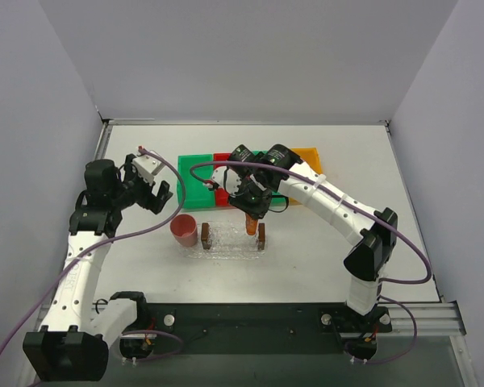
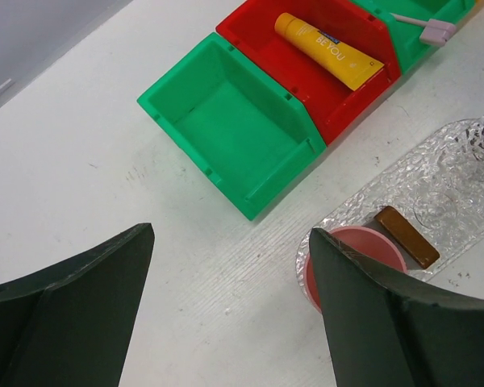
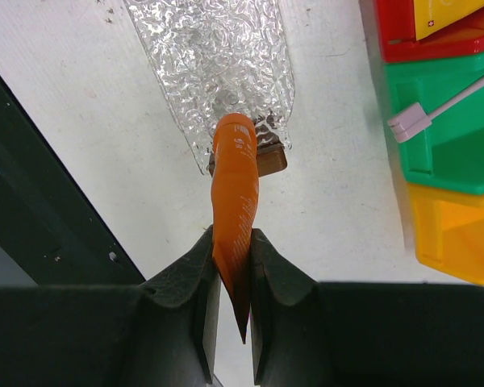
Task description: Prepare toiletry sets of a toothbrush and toothpaste on the tray
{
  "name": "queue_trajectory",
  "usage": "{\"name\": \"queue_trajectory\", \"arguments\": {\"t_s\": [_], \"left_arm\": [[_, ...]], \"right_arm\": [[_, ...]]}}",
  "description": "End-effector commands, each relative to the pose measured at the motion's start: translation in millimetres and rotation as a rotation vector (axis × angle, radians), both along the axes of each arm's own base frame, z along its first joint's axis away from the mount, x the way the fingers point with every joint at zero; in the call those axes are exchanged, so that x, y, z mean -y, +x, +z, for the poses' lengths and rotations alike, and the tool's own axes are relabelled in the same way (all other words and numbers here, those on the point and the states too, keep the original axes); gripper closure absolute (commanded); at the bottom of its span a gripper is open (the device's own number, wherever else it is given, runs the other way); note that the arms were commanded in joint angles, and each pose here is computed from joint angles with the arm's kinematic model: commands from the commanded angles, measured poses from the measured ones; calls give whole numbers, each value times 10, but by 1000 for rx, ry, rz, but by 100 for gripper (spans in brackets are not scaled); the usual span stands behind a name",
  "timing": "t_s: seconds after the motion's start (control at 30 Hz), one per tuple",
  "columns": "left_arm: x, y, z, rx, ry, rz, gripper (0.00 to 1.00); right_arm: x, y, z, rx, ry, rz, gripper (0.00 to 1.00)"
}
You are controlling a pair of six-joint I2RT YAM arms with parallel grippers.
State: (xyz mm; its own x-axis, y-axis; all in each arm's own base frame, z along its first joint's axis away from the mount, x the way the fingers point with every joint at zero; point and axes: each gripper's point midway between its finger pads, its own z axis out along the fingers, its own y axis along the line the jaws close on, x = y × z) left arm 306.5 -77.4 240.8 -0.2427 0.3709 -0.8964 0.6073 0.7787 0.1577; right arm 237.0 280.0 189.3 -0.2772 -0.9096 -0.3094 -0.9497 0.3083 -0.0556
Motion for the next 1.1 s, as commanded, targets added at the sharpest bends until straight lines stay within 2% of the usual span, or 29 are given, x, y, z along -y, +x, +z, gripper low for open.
{"name": "queue_trajectory", "arguments": {"t_s": [0.0, 0.6, 1.07], "left_arm": [[0, 2, 104, 43, 0, -24, 11], [-134, 12, 8, 33, -1, -7, 11], [-144, 6, -14, 29, -3, -10, 11]], "right_arm": [[42, -27, 59, 3, -23, 13, 100], [-35, -61, -32, -30, -17, 23, 100], [-91, -45, 85, -2, 13, 24, 100]]}}
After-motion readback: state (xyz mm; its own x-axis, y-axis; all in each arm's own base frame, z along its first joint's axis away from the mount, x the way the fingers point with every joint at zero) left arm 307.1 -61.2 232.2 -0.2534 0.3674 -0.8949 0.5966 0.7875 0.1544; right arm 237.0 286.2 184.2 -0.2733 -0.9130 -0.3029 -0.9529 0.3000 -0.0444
